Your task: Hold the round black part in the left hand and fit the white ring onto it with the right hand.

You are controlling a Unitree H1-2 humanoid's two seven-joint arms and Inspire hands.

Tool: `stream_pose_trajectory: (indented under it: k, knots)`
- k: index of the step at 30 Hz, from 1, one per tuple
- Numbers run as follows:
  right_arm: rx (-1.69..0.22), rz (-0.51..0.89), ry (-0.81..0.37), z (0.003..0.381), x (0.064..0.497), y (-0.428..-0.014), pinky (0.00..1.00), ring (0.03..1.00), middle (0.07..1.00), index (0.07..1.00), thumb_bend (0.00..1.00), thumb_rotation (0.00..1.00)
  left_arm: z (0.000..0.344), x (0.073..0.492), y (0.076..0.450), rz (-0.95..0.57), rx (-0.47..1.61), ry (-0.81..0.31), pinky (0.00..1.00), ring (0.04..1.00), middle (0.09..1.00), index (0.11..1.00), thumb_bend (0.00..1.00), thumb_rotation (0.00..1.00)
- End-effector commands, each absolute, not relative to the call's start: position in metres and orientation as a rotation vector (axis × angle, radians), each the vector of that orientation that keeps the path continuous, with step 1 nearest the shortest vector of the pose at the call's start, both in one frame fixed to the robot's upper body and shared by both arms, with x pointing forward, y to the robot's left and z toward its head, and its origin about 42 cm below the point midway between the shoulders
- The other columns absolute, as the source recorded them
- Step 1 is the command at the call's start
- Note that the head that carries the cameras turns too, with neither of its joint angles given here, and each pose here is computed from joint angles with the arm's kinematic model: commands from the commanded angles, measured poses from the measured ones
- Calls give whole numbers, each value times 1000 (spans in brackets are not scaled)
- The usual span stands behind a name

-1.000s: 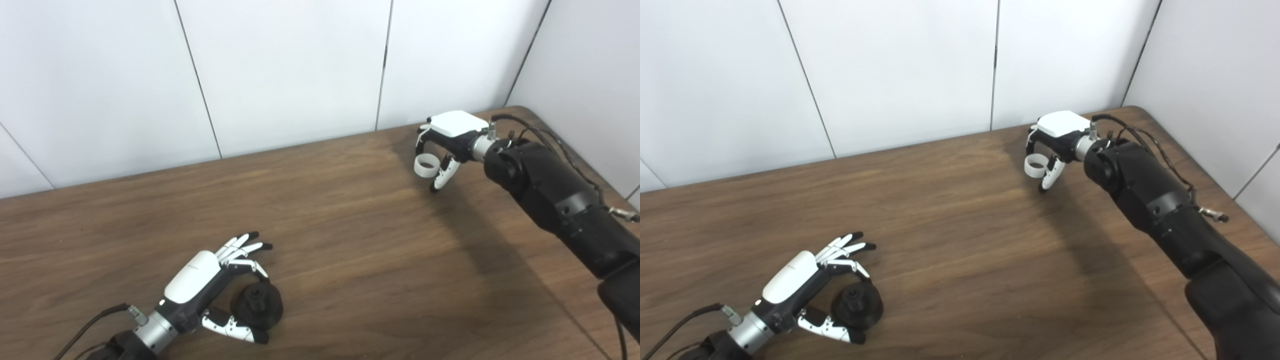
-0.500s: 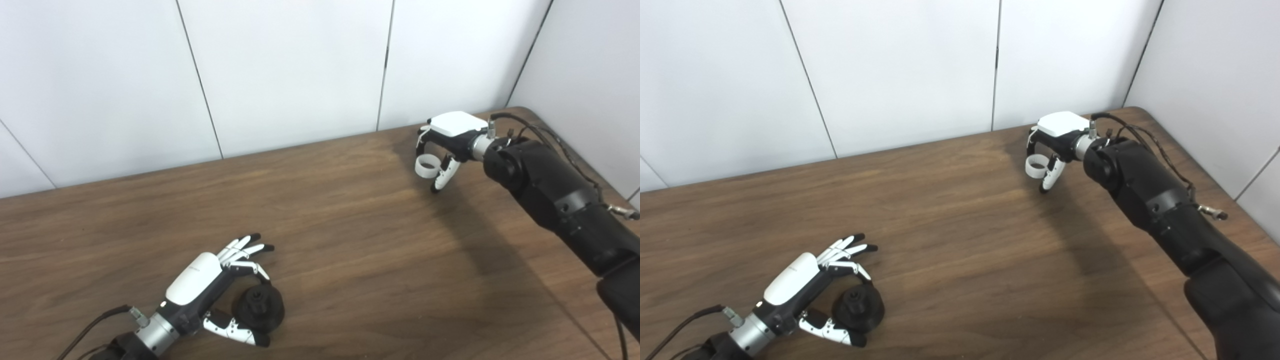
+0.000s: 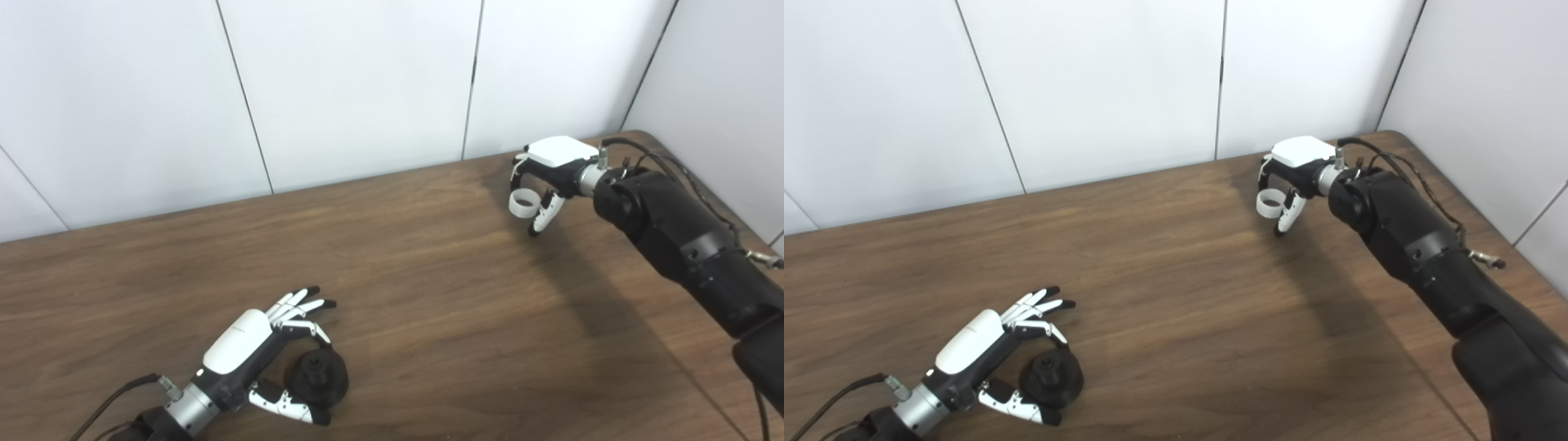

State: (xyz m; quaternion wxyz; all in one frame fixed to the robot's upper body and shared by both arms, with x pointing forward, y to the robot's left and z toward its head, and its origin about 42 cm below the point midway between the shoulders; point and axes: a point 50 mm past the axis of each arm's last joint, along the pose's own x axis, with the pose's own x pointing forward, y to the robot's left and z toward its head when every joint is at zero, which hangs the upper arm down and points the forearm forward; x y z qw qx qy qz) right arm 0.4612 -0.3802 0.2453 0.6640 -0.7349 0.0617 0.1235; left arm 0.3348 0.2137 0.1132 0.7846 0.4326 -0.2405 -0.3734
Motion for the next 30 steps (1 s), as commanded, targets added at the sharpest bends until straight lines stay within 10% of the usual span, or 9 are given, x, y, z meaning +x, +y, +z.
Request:
stream_pose_trajectory:
  k: [1,30]
  knots:
    - [-1691,224,97,275,465,-391,1000,1000,925,688,905,229,91,317,222,-919,1019,-432,1000,1000,906,482,526,62]
    - [-1681,227,93,272,464,-394,1000,1000,870,570,916,159,93,317,225,-910,1021,-435,1000,1000,911,482,526,62]
